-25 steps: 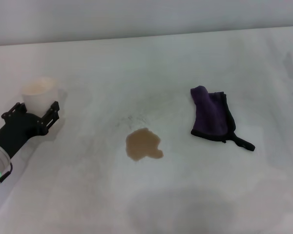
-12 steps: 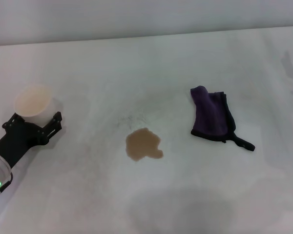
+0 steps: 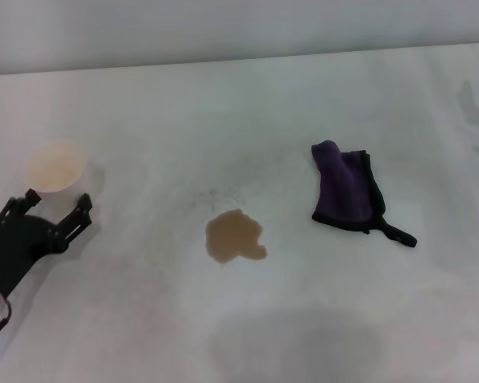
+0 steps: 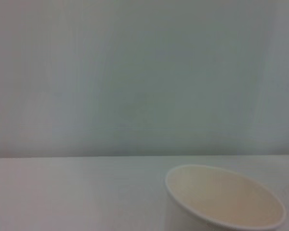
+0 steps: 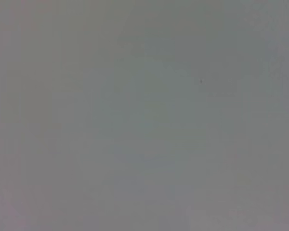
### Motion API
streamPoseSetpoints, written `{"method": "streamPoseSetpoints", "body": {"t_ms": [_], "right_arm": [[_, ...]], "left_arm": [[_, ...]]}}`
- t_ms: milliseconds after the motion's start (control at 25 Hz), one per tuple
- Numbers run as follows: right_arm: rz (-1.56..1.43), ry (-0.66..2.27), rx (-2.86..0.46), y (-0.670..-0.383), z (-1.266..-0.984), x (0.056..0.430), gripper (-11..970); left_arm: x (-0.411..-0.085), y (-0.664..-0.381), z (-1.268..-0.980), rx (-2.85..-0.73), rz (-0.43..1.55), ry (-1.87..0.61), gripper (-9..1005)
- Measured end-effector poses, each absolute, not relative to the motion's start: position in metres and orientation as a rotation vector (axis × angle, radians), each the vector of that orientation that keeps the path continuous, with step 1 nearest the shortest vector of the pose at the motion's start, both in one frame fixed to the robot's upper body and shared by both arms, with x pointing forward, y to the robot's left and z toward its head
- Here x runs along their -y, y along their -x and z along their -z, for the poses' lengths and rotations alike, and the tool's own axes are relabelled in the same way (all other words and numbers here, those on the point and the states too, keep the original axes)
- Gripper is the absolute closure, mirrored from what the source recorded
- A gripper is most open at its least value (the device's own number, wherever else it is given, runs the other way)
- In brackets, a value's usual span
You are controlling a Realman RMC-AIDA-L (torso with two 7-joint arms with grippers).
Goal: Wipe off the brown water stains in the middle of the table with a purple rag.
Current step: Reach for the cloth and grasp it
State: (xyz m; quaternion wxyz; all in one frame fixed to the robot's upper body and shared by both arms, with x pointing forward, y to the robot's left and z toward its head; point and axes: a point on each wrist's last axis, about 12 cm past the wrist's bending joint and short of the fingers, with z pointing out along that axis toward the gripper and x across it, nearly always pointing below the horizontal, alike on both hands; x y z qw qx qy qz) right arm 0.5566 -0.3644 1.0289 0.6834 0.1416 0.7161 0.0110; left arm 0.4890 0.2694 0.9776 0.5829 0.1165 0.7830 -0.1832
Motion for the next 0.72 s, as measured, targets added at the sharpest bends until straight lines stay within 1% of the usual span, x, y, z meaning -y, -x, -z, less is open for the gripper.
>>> {"method": "streamPoseSetpoints", "body": {"t_ms": [280, 360, 480, 600, 720], "right_arm": [[-0.035, -0.315, -1.598, -0.56, -1.031, 0.361, 132], [-0.066, -0.338, -1.59, -0.562, -1.032, 0.359, 132], [-0.189, -0.386, -1.576, -0.569, -1.035, 0.351, 133], [-0.288, -0.303, -1.604, -0.576, -1.04, 0.343, 133], [-0.394, -0.145, -1.651, -0.586, -1.048, 0.331, 134]], "left_arm": [[-0.28, -0.46, -0.978, -1.765, 0.472, -0.207, 113], [-0.283, -0.451, -0.978, -1.744, 0.489, -0.177, 114], [-0.287, -0.441, -0.979, -1.726, 0.507, -0.144, 114], [-0.291, -0.431, -0.98, -1.699, 0.512, -0.121, 113], [-0.295, -0.428, -0.983, -1.668, 0.502, -0.097, 113]]}}
